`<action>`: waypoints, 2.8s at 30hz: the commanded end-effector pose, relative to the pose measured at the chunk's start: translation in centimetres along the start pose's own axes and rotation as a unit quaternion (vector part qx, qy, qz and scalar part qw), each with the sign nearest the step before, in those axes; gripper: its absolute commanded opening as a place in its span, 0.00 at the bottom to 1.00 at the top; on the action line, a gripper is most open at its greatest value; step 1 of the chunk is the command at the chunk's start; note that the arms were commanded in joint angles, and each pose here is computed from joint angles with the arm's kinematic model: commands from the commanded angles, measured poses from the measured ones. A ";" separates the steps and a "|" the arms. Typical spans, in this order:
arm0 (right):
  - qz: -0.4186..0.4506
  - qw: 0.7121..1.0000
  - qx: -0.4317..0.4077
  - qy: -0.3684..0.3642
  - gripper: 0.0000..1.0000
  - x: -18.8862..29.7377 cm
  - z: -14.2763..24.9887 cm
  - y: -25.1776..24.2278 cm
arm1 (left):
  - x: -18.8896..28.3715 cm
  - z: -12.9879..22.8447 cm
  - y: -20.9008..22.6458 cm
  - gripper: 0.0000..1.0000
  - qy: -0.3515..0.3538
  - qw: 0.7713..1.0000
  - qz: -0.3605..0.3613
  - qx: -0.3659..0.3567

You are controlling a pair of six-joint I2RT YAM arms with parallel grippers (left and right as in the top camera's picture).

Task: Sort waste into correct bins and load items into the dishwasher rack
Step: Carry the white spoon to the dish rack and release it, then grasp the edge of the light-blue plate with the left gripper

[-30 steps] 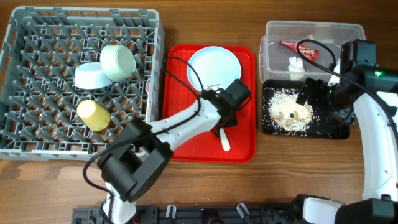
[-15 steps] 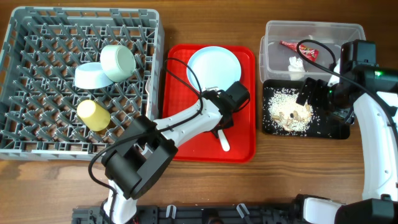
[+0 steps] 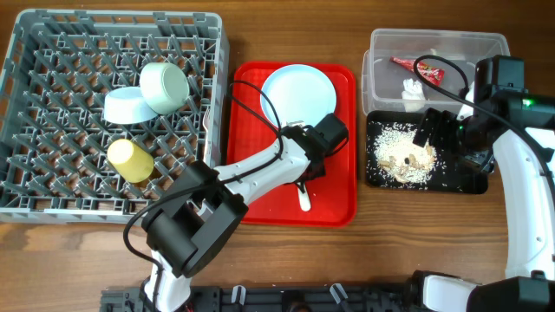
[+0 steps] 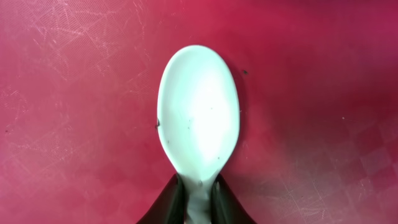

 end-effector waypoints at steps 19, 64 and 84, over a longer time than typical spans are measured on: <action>-0.004 1.000 0.010 -0.005 1.00 0.3 0.1 0.0 | 14.2 -10.1 9.8 0.04 -0.164 0.982 0.029 -0.086; -0.004 1.000 0.009 -0.005 1.00 0.3 0.1 0.0 | 13.2 -14.9 5.8 0.64 -0.216 0.932 0.201 -0.208; -0.004 1.000 0.009 -0.004 1.00 0.3 0.1 0.0 | -2.1 -8.2 -2.8 0.59 -0.138 0.890 0.117 -0.418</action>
Point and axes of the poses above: each gripper's point midway between its finger pads, its own x axis back along the fingers, its own y axis along the line the jaws close on, z = x × y, the point moved 5 cm from there along x, back along the fingers, and after that the axes turned 1 degree about -x, right-handed, at the moved point
